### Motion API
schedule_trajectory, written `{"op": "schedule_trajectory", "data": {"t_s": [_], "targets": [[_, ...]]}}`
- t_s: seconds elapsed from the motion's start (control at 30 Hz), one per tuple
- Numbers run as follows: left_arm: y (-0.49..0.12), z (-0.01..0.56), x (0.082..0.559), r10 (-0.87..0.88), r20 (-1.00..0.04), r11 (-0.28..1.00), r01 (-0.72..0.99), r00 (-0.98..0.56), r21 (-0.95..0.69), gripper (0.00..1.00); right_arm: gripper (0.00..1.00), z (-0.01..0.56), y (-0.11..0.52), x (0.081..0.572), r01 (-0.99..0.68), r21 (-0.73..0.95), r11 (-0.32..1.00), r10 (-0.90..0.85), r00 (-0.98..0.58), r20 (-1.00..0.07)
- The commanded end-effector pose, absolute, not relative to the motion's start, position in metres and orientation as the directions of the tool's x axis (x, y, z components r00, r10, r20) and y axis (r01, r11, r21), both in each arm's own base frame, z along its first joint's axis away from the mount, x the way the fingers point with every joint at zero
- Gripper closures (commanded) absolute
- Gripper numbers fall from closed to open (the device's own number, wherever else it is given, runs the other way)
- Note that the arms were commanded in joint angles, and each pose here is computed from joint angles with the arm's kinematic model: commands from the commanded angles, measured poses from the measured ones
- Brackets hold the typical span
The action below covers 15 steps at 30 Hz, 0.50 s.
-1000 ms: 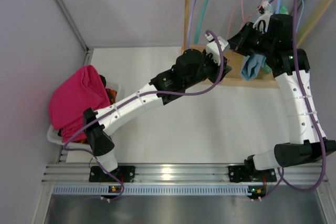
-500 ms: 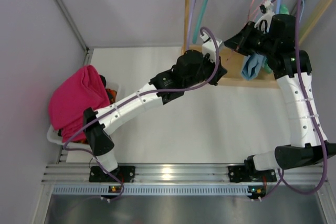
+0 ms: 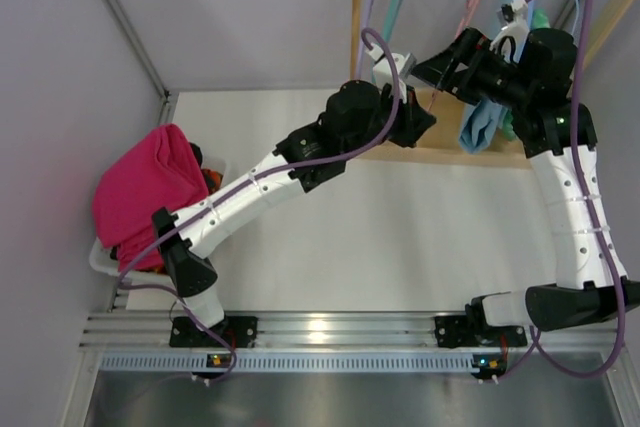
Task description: Remove the trousers from the hanger
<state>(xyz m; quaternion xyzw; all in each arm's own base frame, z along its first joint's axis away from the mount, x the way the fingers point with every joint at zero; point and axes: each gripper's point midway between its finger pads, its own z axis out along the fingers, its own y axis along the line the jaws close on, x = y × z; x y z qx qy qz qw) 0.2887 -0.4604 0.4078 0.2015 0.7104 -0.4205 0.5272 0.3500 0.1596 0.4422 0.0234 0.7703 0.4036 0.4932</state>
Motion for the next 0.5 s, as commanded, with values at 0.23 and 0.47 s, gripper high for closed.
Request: {"op": "schedule_trajectory", "data": {"t_s": [0.23, 0.47], "targets": [[-0.444, 0.467, 0.334, -0.324, -0.859, 0.545, 0.664, -0.395, -0.511, 1.0, 0.01, 0.467, 0.126, 0.345, -0.378, 0.636, 0.673, 0.491, -0.416, -0.766], [-0.455, 0.457, 0.354, -0.316, -0.827, 0.514, 0.649, -0.465, -0.561, 1.0, 0.01, 0.469, 0.106, 0.345, -0.357, 0.64, 0.68, 0.513, -0.392, -0.764]]}}
